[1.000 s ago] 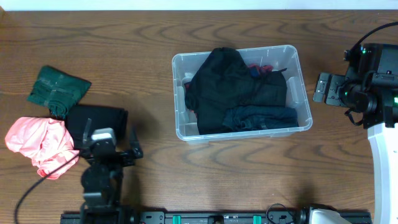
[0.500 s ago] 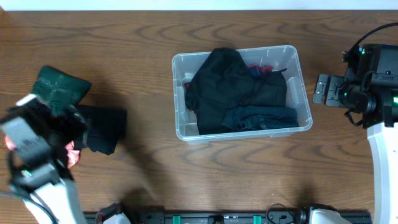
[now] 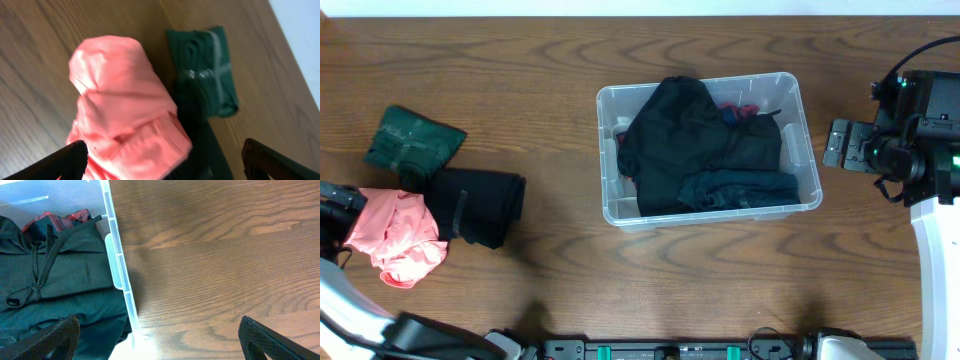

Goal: Pack container
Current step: 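Reach the left gripper to the pink garment and grasp it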

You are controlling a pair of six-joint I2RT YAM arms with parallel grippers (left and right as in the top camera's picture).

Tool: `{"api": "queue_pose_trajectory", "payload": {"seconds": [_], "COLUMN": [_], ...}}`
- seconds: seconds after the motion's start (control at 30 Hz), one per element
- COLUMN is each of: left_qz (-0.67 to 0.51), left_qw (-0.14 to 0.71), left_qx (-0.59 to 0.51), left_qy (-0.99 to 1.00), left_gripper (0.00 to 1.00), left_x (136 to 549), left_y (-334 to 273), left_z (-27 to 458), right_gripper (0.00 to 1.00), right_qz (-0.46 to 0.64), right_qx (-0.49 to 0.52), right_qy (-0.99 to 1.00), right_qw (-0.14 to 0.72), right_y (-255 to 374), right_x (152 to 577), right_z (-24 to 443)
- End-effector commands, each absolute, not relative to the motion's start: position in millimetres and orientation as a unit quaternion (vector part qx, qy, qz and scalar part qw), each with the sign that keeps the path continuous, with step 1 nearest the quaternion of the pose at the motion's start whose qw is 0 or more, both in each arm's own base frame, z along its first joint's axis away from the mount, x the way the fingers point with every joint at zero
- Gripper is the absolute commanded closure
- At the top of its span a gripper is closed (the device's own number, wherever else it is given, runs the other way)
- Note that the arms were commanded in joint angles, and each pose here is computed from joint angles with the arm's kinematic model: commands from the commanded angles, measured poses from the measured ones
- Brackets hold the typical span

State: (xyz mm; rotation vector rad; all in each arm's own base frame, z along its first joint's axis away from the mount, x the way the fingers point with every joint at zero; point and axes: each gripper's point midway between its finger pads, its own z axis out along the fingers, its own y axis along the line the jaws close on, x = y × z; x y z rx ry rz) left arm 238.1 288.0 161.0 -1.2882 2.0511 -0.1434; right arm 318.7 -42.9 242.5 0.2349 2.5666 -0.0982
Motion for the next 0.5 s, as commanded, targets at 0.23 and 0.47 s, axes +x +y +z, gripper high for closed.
{"api": "queue_pose_trajectory", "payload": {"seconds": [0.23,0.47], "left_qz": [-0.032,-0.082], "left_qw": [0.259,0.225], "left_qx": [-0.564,-0.555], "left_qy": [0.784,0.797], "left_gripper": [0.02,0.02], "left_x": [215.1,226.3], "left_y": [330.7,321.9], "left_z": [78.6,31.3], "right_gripper": [0.01,0.01], "right_qz": [-0.04,-0.04], "right_qx": [0.083,0.083], "right_qy": [0.957,0.957], "right_qw": [0.273,0.273], "right_y": [-46.4,-46.4], "right_x": [316.9,317.0], "right_z": [240.9,240.9]}}
